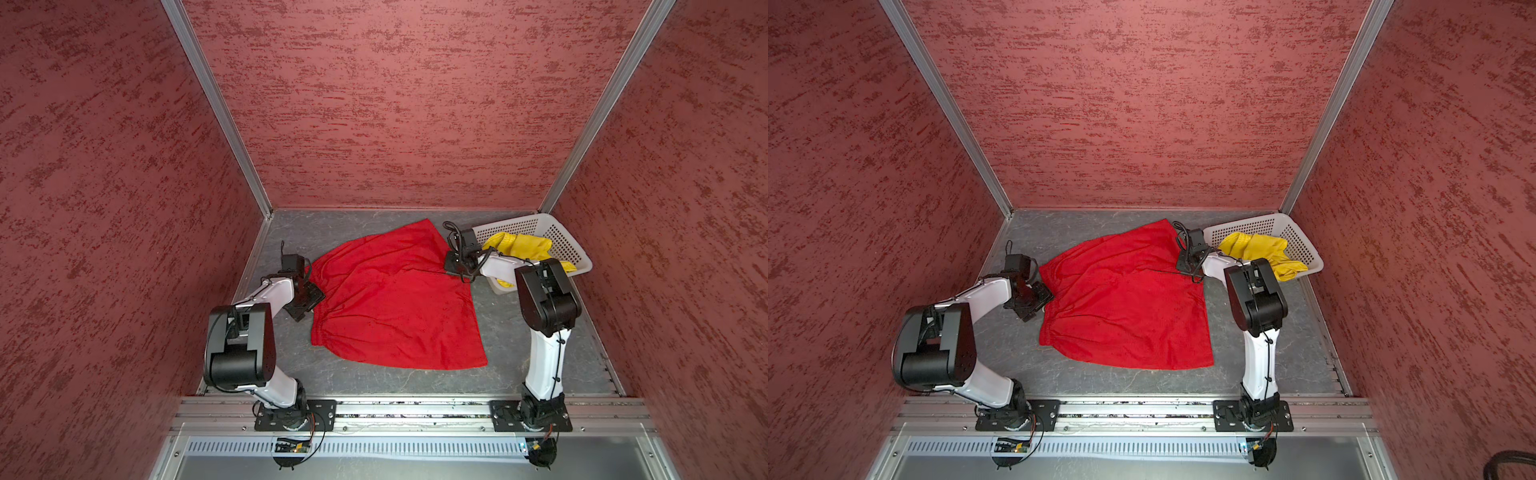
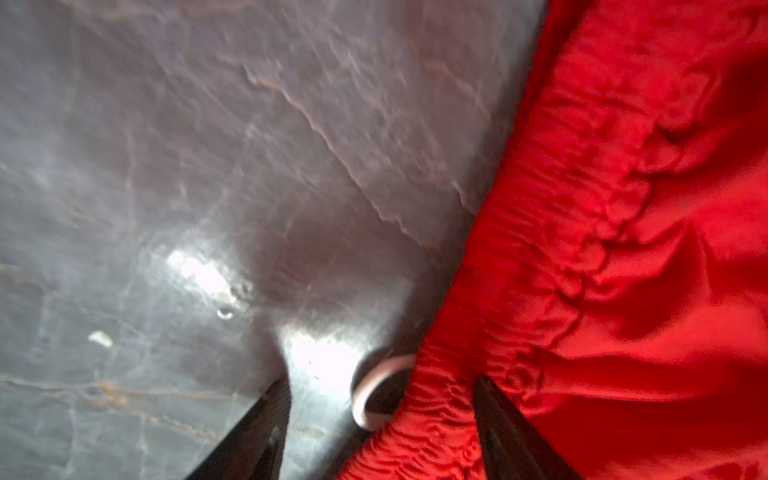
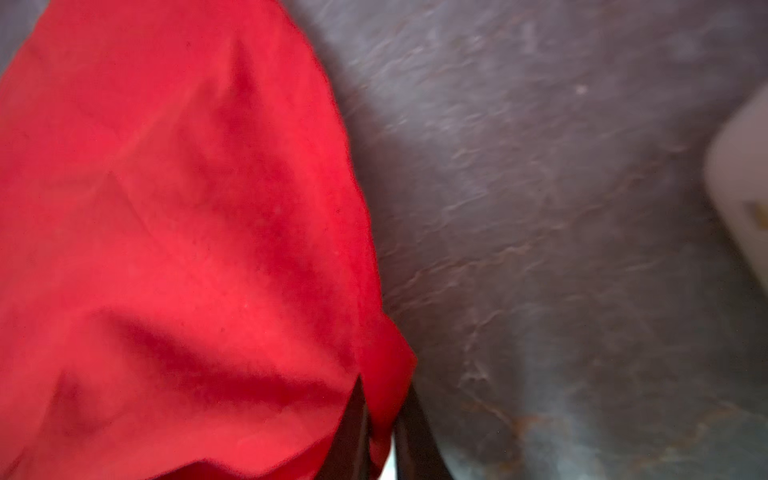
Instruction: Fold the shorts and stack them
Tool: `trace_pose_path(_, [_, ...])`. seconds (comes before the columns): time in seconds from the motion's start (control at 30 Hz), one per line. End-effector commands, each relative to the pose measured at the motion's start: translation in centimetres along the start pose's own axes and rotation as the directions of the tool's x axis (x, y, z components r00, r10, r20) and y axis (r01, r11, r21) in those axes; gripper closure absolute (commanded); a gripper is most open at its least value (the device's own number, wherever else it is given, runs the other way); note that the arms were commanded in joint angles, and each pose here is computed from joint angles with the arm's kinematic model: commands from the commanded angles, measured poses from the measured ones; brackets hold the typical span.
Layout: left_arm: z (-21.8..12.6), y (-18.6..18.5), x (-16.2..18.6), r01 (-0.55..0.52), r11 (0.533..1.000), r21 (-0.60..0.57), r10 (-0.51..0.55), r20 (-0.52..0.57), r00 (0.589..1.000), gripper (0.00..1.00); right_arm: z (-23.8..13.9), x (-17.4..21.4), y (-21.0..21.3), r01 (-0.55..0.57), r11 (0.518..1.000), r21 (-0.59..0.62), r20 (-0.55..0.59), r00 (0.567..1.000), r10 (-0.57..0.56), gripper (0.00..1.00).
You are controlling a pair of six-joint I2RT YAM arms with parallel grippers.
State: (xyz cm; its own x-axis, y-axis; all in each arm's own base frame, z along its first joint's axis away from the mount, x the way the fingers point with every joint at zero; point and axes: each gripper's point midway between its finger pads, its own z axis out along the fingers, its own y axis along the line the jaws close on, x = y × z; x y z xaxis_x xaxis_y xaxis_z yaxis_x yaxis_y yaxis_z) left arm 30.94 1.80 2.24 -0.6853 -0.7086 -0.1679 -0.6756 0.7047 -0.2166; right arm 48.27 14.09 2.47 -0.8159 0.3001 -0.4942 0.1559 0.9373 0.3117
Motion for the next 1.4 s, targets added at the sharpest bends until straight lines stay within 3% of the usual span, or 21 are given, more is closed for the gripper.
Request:
trace_pose_path(0.0, [1.8,2.4,0.9,0.002,0.996,-0.094,-0.006,-0.037,0.999,0.32,0.5,2.4,-3.0,-0.007,0.995,0.102,-0.061,0.998,0.013,0.73])
trace_pose_path(0.2, [-0.8,-0.2,1.2,-0.031,1.000,-0.005,0.031,-0.013,0.999,0.31,-2.4,1.1,-0.8,0.001,1.000,0.016,-0.021,1.000,-0.001,0.48])
trace_pose_path(0.43, [-5.1,-1.2,0.0,-0.041,0.998,0.054,0.036,0.090,0.995,0.15,-8.1,0.5,2.2,0.100,0.995,0.018,0.061,0.993,-0.101,0.35])
trace_pose_path(0.7, [-4.5,-3.9,-5.0,0.045,0.987,0.156,-0.069,0.149,0.986,0.11,-10.2,-1.3,3.8,0.168,0.986,0.019,0.107,0.980,-0.169,0.27])
trace_pose_path(0.87, [-3.2,-5.9,-7.6,0.050,0.983,0.179,-0.079,0.159,0.984,0.11,-8.7,-4.8,5.7,0.227,0.973,0.028,0.140,0.963,-0.229,0.24])
trace_pose_path(1.03, [-1.7,-7.2,-9.4,0.049,0.979,0.196,-0.081,0.157,0.984,0.13,-4.7,-8.8,7.3,0.243,0.970,0.013,0.151,0.958,-0.242,0.24])
trace_pose_path(1.37, [1.3,-8.3,-10.5,0.046,0.978,0.205,-0.071,0.114,0.991,0.14,4.0,-13.7,9.1,0.206,0.968,-0.145,0.107,0.976,-0.192,0.24])
